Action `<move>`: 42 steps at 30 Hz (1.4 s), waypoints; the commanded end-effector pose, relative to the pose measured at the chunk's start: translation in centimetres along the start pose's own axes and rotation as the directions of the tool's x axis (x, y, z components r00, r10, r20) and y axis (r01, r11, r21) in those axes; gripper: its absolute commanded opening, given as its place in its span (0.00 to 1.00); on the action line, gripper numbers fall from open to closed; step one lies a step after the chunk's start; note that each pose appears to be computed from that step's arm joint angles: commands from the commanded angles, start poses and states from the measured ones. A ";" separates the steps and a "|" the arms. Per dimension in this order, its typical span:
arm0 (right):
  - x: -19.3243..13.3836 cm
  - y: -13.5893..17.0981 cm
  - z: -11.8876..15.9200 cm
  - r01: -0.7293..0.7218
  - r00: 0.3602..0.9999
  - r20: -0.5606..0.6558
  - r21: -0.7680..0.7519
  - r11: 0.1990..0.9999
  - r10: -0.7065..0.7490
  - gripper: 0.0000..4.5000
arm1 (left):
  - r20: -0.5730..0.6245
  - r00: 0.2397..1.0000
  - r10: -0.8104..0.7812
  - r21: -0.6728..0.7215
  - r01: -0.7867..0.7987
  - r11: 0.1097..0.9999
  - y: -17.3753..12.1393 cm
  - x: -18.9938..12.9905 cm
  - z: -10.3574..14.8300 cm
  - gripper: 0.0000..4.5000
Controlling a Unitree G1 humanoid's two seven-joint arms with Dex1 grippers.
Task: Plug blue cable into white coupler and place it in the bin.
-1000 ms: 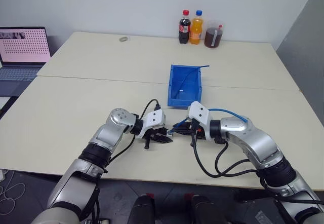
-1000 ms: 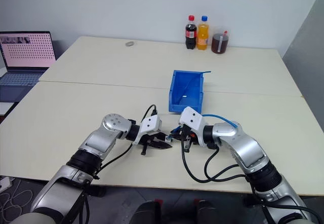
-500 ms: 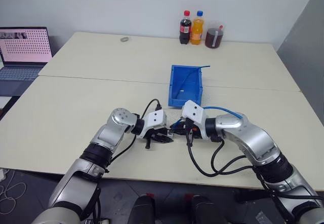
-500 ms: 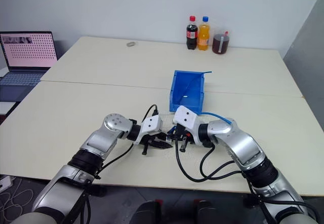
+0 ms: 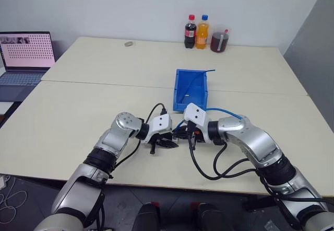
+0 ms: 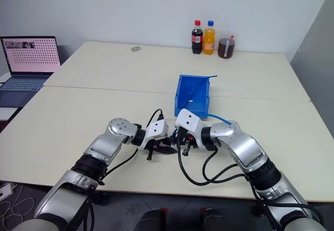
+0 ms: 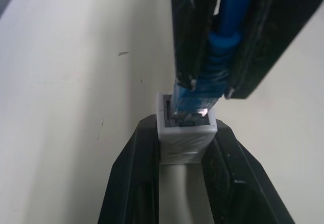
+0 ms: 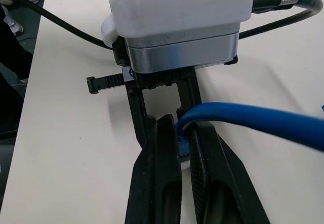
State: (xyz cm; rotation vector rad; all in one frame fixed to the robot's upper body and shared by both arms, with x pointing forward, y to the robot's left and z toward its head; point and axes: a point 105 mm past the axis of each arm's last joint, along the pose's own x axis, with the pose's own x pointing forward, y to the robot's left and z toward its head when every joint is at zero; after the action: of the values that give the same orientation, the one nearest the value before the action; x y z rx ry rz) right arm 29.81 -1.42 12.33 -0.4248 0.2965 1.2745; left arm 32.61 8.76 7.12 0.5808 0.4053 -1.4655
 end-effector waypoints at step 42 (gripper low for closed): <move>2.4 2.9 -6.6 -0.162 0.967 -0.155 0.232 0.959 0.201 0.00 | -0.032 0.999 -0.001 -0.035 0.000 0.999 -0.6 1.2 -1.0 0.18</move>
State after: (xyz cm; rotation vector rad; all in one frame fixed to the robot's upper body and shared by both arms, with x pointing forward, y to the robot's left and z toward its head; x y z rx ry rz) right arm 30.39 -2.27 10.23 -0.3502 0.3905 1.2974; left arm 32.52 8.98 6.37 0.5816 0.4352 -1.4386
